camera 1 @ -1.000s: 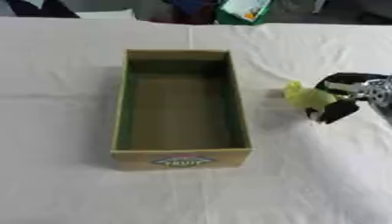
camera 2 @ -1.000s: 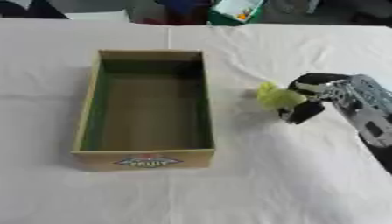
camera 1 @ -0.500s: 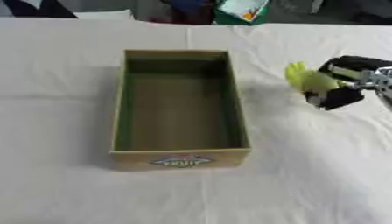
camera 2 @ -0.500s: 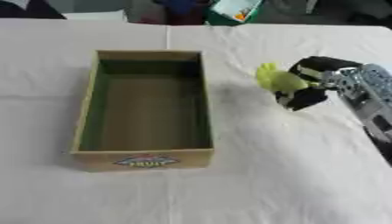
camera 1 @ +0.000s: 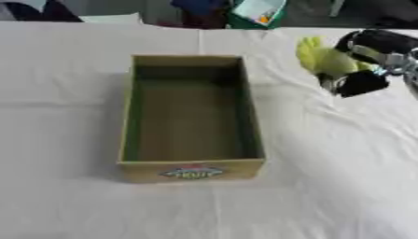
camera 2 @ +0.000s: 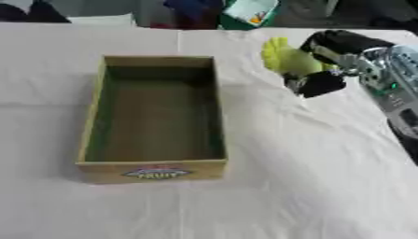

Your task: Pick up objects on the table and place them in the box.

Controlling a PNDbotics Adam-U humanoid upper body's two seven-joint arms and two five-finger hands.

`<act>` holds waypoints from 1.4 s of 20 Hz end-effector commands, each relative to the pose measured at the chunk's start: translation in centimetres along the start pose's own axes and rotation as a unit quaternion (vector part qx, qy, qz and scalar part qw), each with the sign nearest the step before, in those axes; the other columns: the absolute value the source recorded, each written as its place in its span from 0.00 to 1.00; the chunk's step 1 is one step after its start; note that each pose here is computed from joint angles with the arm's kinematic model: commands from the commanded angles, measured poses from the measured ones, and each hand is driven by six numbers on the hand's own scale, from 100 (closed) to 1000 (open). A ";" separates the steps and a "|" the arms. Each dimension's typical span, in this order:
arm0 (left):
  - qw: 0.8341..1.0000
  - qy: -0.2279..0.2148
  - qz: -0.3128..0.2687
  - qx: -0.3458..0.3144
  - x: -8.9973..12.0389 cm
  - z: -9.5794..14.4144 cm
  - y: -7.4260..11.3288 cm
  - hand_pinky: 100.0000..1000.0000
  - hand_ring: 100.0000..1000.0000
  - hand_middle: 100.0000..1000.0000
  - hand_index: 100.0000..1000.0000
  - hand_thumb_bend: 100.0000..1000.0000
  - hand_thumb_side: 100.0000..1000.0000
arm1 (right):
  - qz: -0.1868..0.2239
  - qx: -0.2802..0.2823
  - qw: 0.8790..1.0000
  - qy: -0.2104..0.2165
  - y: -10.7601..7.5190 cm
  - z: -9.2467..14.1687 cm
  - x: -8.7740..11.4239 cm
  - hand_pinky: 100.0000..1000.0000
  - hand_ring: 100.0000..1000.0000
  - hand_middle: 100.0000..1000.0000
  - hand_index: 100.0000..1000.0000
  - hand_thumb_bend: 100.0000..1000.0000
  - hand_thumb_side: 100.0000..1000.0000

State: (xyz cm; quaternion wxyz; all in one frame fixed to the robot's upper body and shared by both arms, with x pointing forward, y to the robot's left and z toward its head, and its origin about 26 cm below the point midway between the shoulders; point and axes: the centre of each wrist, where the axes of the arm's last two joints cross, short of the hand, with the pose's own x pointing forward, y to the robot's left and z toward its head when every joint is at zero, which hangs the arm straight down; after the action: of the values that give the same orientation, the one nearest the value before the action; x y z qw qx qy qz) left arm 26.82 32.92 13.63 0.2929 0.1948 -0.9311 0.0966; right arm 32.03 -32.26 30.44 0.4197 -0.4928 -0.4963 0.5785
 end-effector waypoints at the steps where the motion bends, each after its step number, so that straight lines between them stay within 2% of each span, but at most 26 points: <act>1: 1.000 -0.014 0.000 -0.009 0.6 -0.6 0.2 0.30 0.40 0.51 0.59 0.00 0.49 | 0.045 -0.039 0.998 -0.031 -3.0 1.0 1.6 0.81 0.75 0.67 0.58 0.00 0.53; 6: 1.000 -0.011 0.002 -0.012 0.6 -0.5 0.2 0.30 0.40 0.51 0.59 0.00 0.49 | 0.057 -0.072 0.991 -0.102 -5.5 0.9 5.2 0.81 0.75 0.67 0.58 0.00 0.54; 10: 1.000 -0.010 0.004 -0.013 0.6 -0.5 0.2 0.30 0.40 0.51 0.59 0.00 0.49 | 0.049 -0.077 0.985 -0.143 -6.1 0.1 7.6 0.80 0.74 0.66 0.58 0.00 0.56; 21: 1.000 -0.008 0.007 -0.016 0.6 -0.5 0.1 0.30 0.40 0.52 0.59 0.00 0.49 | 0.046 -0.006 0.977 -0.208 -4.3 -2.6 11.7 0.78 0.74 0.66 0.62 0.00 0.54; 28: 1.000 -0.007 0.008 -0.016 0.6 -0.5 0.0 0.30 0.40 0.52 0.59 0.00 0.48 | 0.054 0.057 0.976 -0.204 -2.4 -4.7 13.5 0.77 0.76 0.67 0.63 0.00 0.55</act>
State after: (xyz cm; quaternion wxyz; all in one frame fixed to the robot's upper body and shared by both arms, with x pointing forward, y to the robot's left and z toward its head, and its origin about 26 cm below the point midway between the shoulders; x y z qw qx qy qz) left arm 26.79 32.81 13.54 0.3009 0.1820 -0.9316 0.0922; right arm 34.36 -18.03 30.11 0.3074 -0.3553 -0.5170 0.7155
